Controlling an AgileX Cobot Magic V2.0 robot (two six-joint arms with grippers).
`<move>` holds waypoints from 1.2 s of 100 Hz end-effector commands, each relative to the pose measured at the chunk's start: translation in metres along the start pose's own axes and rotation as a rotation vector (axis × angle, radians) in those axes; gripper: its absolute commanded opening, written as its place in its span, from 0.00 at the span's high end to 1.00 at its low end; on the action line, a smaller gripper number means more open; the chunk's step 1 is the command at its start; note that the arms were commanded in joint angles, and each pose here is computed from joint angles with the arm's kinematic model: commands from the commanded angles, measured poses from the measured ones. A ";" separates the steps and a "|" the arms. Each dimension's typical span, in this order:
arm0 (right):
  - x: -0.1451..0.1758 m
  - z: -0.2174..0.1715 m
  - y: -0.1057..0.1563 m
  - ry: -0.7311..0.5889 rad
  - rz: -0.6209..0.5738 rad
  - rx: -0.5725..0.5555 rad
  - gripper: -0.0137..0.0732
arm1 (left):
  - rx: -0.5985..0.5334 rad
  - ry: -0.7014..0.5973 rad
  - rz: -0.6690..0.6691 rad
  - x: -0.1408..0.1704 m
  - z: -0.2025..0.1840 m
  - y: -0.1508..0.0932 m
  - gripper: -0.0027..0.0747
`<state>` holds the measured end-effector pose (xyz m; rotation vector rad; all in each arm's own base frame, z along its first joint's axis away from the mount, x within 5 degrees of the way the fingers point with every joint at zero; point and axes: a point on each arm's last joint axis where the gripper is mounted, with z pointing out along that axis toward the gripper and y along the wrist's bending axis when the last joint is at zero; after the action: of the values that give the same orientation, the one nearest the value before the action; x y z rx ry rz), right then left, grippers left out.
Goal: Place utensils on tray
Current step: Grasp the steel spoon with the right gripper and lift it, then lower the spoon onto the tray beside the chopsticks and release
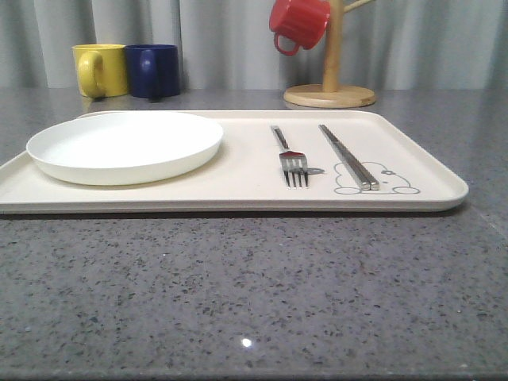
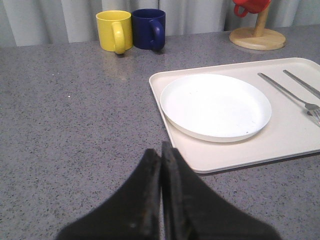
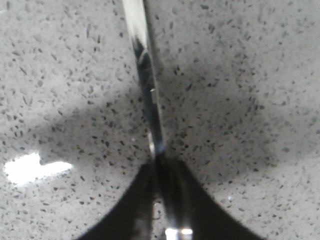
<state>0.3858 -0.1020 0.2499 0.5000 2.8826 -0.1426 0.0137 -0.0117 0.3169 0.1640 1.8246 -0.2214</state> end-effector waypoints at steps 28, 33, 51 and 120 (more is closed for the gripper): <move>0.002 -0.049 0.003 -0.127 0.012 -0.055 0.94 | 0.010 -0.078 -0.004 -0.012 -0.003 -0.001 0.99; 0.005 -0.060 0.012 -0.151 -0.001 -0.080 0.94 | 0.010 -0.078 -0.004 -0.012 -0.003 -0.001 0.99; 0.025 -0.101 0.054 -0.226 -0.115 -0.144 0.94 | 0.010 -0.078 -0.004 -0.012 -0.003 -0.001 0.99; 0.079 -0.078 0.209 -0.110 -0.284 -0.309 0.94 | 0.010 -0.078 -0.004 -0.012 -0.003 -0.001 0.99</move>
<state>0.3694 0.1307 0.2761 0.0200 2.8579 0.1966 0.0137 -0.0117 0.3169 0.1640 1.8246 -0.2214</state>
